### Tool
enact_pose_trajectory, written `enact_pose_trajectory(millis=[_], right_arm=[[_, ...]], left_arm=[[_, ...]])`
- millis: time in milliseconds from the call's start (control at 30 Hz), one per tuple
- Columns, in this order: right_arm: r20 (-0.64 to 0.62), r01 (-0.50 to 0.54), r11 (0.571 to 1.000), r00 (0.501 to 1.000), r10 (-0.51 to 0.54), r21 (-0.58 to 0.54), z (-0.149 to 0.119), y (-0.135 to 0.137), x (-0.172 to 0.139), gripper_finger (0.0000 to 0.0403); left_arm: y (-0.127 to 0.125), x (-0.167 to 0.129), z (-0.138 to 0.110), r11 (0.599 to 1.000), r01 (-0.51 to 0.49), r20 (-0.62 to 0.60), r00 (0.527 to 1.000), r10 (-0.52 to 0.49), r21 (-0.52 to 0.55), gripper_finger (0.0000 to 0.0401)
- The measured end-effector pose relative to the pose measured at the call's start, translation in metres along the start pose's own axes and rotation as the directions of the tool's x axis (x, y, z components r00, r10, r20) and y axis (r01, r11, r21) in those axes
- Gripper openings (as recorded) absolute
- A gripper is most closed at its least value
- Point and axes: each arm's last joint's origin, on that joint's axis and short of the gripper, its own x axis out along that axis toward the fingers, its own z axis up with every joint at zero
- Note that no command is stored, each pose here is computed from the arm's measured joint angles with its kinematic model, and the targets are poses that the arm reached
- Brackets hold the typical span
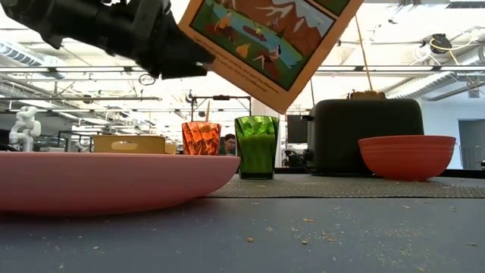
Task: Arrange a breakfast setting
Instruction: Pour the cereal from the cereal box into the pink bowl
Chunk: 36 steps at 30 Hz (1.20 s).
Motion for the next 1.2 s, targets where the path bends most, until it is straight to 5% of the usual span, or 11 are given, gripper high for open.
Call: enact_pose_trajectory(millis=[300, 500, 733, 1000, 1200], right_arm=[[0.022, 0.013, 1.000, 1.000, -0.014, 0.028, 0.003, -0.002, 0.000, 0.0000], [0.017, 0.015, 1.000, 1.000, -0.015, 0.016, 0.002, -0.002, 0.000, 0.0000], [0.018, 0.019, 1.000, 1.000, -0.019, 0.018, 0.003, -0.002, 0.000, 0.0000], [0.018, 0.022, 1.000, 1.000, -0.022, 0.021, 0.003, -0.002, 0.000, 0.0000], [0.019, 0.022, 0.999, 1.000, -0.022, 0.026, 0.003, -0.002, 0.000, 0.0000]], left_arm=[[-0.001, 0.003, 0.009, 1.000, -0.003, 0.122, 0.993, 0.003, 0.005, 0.0390], [-0.003, 0.001, 0.018, 0.996, 0.089, 0.208, 0.974, -0.086, -0.006, 0.0390], [-0.006, 0.000, 0.019, 0.990, 0.138, 0.219, 0.967, -0.130, -0.020, 0.0390], [-0.008, -0.001, 0.021, 0.971, 0.175, 0.241, 0.961, -0.133, -0.164, 0.0390], [-0.008, -0.002, 0.022, 0.975, 0.171, 0.249, 0.960, -0.132, -0.142, 0.0390]])
